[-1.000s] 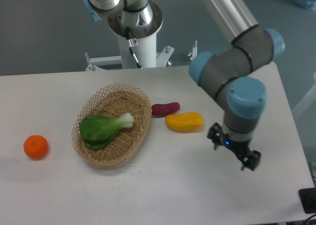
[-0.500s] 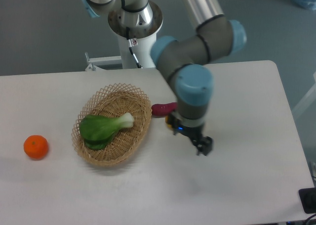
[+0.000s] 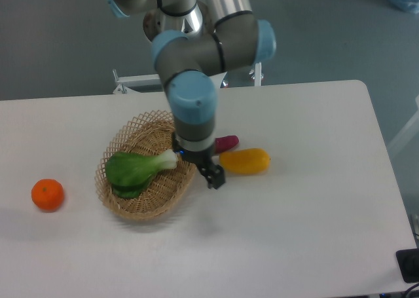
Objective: Pick up the green vegetable from the basket
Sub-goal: 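Move the gripper over the basket toward the green bok choy, then lower the gripper onto the bok choy stem and close it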
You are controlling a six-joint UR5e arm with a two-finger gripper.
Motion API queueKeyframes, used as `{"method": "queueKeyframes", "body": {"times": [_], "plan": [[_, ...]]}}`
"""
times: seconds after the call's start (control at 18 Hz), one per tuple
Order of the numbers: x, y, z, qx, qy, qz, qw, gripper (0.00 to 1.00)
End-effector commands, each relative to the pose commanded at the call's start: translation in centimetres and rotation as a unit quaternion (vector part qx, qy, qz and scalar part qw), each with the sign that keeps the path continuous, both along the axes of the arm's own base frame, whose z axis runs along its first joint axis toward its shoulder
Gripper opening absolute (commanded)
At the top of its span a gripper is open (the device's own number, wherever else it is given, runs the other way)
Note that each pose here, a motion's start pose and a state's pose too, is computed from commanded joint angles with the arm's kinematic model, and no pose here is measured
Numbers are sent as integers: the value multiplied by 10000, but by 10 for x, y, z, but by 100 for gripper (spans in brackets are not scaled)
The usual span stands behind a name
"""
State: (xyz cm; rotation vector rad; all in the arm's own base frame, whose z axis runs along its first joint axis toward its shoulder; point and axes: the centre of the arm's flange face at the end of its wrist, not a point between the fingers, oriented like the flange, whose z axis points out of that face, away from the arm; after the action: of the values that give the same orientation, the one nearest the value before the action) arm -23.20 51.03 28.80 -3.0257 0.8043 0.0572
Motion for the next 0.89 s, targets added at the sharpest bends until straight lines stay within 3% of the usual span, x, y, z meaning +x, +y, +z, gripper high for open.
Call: {"method": "queueKeyframes", "body": {"times": [0.5,0.89], "plan": [[45,11,-30,-232,-103,-191,9995,100],[61,-1,-61,-372,-196,-215,9989,100]]}}
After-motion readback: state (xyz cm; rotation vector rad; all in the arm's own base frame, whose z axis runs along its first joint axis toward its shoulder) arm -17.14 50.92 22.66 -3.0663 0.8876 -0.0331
